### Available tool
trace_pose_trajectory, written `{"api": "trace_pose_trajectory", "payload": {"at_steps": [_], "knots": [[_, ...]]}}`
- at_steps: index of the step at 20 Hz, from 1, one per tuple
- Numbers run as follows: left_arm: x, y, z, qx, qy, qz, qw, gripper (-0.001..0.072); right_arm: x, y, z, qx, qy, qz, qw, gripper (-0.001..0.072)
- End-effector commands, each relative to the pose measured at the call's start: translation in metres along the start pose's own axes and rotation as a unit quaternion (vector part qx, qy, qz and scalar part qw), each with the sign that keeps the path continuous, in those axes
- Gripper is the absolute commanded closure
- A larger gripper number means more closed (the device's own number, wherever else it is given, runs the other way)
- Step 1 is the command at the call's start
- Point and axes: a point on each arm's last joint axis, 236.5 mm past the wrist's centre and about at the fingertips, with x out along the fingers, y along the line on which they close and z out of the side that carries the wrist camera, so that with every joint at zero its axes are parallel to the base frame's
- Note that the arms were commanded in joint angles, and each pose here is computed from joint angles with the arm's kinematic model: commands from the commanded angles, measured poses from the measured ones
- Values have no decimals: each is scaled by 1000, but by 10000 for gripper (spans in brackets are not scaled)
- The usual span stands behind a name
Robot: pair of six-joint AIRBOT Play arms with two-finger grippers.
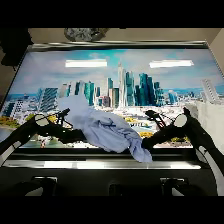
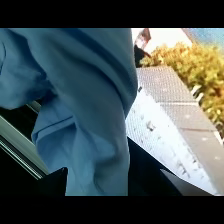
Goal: Fold the shirts.
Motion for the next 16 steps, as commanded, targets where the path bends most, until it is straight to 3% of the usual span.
{"api": "trace_pose_trajectory", "payload": {"at_steps": [1, 3, 5, 8, 9, 10, 11, 14, 16], "knots": [[17, -15, 4, -6, -10, -1, 1000, 10, 8, -2, 0, 1, 8, 9, 1000, 25], [31, -24, 1, 1, -4, -4, 1000, 54, 8, -2, 0, -1, 6, 7, 1000, 25], [43, -28, 2, 0, -9, 3, 1000, 196, 9, -2, 1, 0, 4, 9, 1000, 27], [46, -29, 10, -18, -25, 6, 999, 632, 21, 15, -1, 21, -12, 50, 998, 39], [44, -30, 11, -12, -27, 6, 1000, 679, 27, 19, -5, 25, -12, 60, 998, 109], [41, -30, 13, -11, -31, 5, 999, 680, 32, 17, -12, 24, -4, 58, 998, 468], [35, -32, 16, -7, -41, 3, 999, 681, 33, 14, -16, 19, 3, 51, 999, 655], [-19, -41, 39, 62, -109, 29, 992, 682, 11, 16, 3, -56, -14, 45, 997, 665], [-99, -60, 71, 134, -205, 66, 967, 683, -42, 14, 50, -129, -81, -13, 988, 665]]}}
